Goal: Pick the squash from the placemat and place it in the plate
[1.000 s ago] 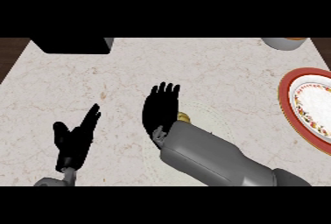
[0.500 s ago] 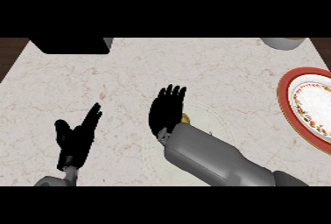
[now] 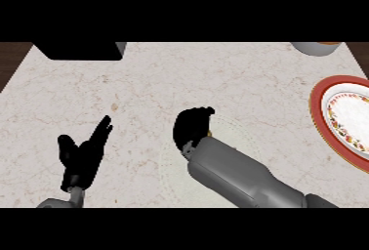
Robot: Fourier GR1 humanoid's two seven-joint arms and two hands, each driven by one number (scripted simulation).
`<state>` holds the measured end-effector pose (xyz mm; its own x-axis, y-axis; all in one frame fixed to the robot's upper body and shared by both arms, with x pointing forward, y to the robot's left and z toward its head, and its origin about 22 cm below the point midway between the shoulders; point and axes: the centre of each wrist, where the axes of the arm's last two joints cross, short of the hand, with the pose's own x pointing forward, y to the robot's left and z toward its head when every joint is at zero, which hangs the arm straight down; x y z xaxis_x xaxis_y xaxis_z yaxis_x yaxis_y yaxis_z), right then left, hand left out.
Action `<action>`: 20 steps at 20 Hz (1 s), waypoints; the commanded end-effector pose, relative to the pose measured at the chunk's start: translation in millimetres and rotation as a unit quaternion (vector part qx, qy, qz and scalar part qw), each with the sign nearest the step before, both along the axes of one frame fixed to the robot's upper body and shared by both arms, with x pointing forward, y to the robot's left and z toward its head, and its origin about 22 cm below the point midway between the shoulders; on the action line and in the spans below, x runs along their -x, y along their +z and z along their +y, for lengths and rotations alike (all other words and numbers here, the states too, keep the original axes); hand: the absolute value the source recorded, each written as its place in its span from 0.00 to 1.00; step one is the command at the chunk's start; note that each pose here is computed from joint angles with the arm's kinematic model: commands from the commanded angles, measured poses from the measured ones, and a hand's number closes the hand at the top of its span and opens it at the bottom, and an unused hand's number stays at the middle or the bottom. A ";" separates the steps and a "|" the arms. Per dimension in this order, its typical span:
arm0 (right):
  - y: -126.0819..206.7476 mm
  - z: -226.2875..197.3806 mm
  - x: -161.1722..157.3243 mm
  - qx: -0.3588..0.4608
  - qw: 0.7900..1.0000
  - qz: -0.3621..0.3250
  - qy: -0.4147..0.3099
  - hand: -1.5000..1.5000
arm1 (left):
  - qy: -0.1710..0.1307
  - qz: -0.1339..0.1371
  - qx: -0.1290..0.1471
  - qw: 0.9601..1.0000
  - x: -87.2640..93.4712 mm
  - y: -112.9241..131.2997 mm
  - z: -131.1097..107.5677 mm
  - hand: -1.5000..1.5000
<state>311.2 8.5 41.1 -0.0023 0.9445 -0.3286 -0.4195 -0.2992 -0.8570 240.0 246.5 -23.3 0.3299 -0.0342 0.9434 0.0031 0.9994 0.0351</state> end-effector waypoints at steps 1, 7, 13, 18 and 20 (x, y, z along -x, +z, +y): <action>-9.0 2.7 -2.8 0.077 0.996 0.012 -0.037 1.00 | -0.011 0.024 0.013 1.000 10.9 -12.9 -14.8 0.50; -28.5 5.4 28.0 0.087 0.996 -0.004 -0.014 1.00 | -0.009 0.028 0.016 0.999 9.8 -11.9 -8.7 0.50; -3.7 -25.5 25.5 -0.150 0.987 -0.044 -0.037 1.00 | 0.029 0.027 0.017 0.999 16.5 -7.9 6.9 0.50; 14.7 -57.2 48.4 -0.314 0.939 -0.138 -0.025 1.00 | 0.040 0.035 0.007 0.999 29.6 -14.6 14.9 0.50; 43.3 -53.5 56.1 -0.371 0.903 -0.216 0.010 1.00 | 0.052 0.039 0.010 0.998 30.5 -18.5 22.0 0.50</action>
<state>270.1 -33.3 57.5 -0.0042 0.9780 0.2084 -0.2046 0.2032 -0.9575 219.5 264.4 -28.1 0.3514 0.0020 0.9362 -0.0814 0.9963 0.0284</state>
